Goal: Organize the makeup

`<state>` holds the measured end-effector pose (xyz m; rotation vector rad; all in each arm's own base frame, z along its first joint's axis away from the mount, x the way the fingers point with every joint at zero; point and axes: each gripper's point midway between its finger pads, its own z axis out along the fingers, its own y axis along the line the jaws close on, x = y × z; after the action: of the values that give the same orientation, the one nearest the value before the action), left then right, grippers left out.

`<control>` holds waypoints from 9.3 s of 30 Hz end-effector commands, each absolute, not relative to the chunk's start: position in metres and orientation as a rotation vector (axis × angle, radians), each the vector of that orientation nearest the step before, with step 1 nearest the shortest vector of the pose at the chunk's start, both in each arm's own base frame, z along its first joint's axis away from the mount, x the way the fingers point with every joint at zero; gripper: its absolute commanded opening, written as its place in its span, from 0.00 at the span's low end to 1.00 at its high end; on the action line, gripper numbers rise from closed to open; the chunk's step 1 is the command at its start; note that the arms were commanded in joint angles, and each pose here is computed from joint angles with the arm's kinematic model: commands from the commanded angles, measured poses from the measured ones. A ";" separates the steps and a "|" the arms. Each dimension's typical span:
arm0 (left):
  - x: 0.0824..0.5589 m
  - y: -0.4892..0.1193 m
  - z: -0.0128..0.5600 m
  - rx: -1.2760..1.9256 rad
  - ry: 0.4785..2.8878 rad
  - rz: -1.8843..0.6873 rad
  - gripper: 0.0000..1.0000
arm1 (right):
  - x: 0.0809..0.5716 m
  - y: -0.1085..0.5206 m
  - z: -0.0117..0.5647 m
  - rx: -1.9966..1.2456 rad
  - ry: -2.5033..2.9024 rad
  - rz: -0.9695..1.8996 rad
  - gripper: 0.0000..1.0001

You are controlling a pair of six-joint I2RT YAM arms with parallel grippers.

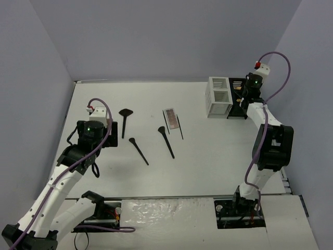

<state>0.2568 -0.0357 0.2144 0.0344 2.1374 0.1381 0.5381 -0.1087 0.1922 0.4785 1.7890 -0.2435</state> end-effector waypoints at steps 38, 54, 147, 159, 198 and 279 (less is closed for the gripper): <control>0.268 -0.033 0.227 -0.025 2.100 0.102 0.97 | 0.403 0.171 0.212 -0.155 2.010 0.263 0.74; 0.270 -0.032 0.218 -0.026 2.136 0.114 0.97 | 0.353 0.267 0.102 -0.371 2.251 0.351 0.70; 0.278 -0.029 0.213 -0.046 2.163 0.090 0.97 | 0.661 0.007 0.290 0.129 1.298 0.014 0.00; 0.275 -0.030 0.220 -0.051 2.137 0.059 0.97 | 0.646 0.021 0.268 0.099 1.398 0.041 0.40; 0.271 -0.033 0.224 -0.052 2.119 0.025 0.97 | 0.413 0.211 0.072 -0.292 2.474 0.217 0.42; 0.271 -0.034 0.225 -0.052 2.117 0.014 0.97 | 0.513 0.179 0.177 -0.214 2.187 0.174 0.00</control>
<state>0.2612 -0.0352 0.2053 -0.0223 2.1871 0.0250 0.4626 0.2023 0.0349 -0.3333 2.5583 0.1554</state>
